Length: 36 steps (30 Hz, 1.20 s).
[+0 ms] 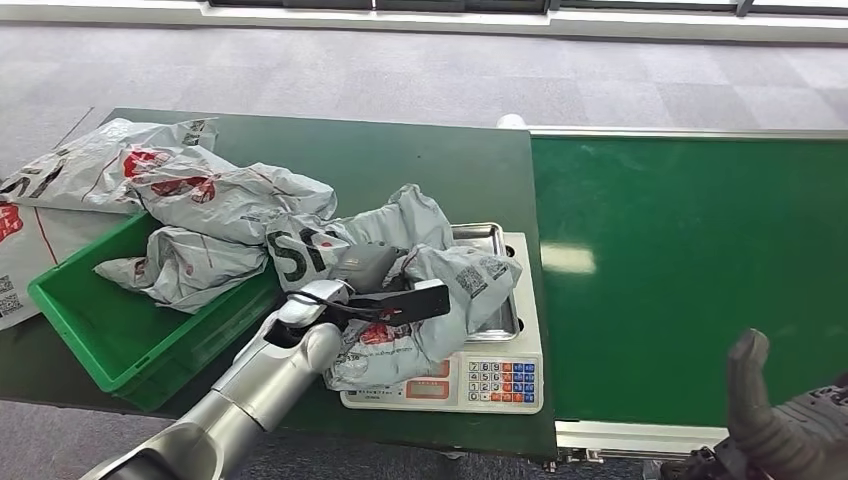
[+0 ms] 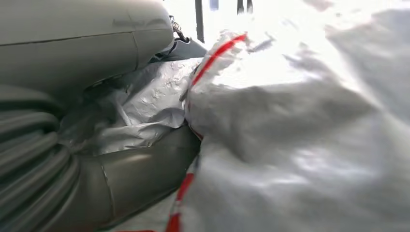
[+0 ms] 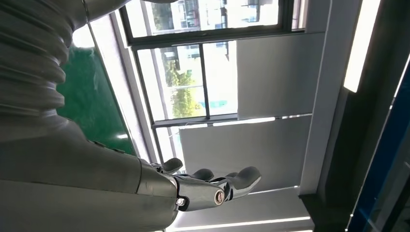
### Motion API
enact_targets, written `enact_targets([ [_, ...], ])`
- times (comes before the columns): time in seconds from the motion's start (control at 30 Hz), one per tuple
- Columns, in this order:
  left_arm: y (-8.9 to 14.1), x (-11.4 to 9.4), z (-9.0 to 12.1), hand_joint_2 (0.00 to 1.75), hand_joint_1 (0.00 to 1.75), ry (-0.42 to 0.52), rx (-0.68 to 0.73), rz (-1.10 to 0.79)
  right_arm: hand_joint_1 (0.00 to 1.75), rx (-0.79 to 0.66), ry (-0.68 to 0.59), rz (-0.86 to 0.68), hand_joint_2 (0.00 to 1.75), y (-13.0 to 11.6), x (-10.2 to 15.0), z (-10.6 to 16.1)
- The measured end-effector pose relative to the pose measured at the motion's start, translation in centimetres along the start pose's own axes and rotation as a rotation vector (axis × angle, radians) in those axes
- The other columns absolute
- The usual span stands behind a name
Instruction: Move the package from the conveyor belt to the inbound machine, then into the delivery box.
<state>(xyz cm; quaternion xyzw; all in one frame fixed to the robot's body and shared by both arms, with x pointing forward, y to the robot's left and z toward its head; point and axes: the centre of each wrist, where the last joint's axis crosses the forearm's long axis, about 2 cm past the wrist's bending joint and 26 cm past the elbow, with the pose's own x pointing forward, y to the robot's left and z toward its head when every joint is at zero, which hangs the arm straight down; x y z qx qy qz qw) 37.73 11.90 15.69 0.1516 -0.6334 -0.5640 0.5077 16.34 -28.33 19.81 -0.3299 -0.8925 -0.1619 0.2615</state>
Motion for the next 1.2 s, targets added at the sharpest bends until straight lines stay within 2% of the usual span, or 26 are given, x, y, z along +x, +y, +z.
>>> enact_targets([
  [0.07, 2.0, 0.3, 0.9, 1.75, 1.75, -0.059, 0.183, 0.042, 0.0, 0.009, 0.004, 0.01, 1.75, -0.2, 0.1, 0.3],
  [0.2, 8.7, 1.8, 4.1, 1.75, 1.75, -0.194, 0.667, 0.062, 0.0, 0.023, 0.01, 0.029, 1.75, -0.9, 0.5, 0.7],
  [0.27, 11.2, 2.2, 5.8, 1.75, 1.75, -0.234, 0.819, 0.056, 0.0, 0.025, 0.011, 0.034, 1.75, -1.1, 0.7, 0.8],
  [0.43, 15.1, 2.1, 10.4, 1.75, 1.75, -0.302, 1.192, 0.006, 0.0, 0.03, 0.024, 0.046, 1.75, -1.4, 1.1, 1.3],
  [0.5, 16.5, 1.2, 12.3, 1.75, 1.75, -0.29, 1.308, -0.022, 0.0, 0.034, 0.033, 0.051, 1.75, -1.6, 1.2, 1.5],
  [0.57, 17.2, 0.0, 13.8, 1.75, 1.75, -0.247, 1.365, -0.045, 0.0, 0.037, 0.041, 0.055, 1.75, -1.7, 1.2, 1.7],
  [0.63, 17.6, -1.5, 15.0, 1.75, 1.75, -0.154, 1.365, -0.065, 0.0, 0.038, 0.047, 0.056, 1.75, -1.8, 1.3, 1.8],
  [0.77, 17.6, -5.2, 16.1, 1.75, 1.75, 0.131, 1.202, -0.069, 0.0, 0.036, 0.056, 0.052, 1.75, -1.9, 1.3, 2.0],
  [0.9, 17.0, -8.0, 16.4, 1.75, 1.75, 0.251, 1.125, -0.08, 0.0, 0.033, 0.059, 0.046, 1.75, -1.8, 1.2, 1.9],
  [0.97, 16.6, -9.3, 16.3, 1.75, 1.75, 0.357, 1.032, -0.084, 0.0, 0.033, 0.061, 0.038, 1.75, -1.6, 1.2, 1.9],
  [1.1, 13.7, -14.0, 15.4, 1.75, 1.75, 0.665, 0.761, -0.139, 0.0, 0.047, 0.063, 0.015, 1.75, -1.0, 0.9, 2.0],
  [1.2, 11.4, -16.8, 15.2, 1.75, 1.75, 0.773, 0.651, -0.16, 0.0, 0.057, 0.063, 0.006, 1.75, -0.7, 0.7, 2.1],
])
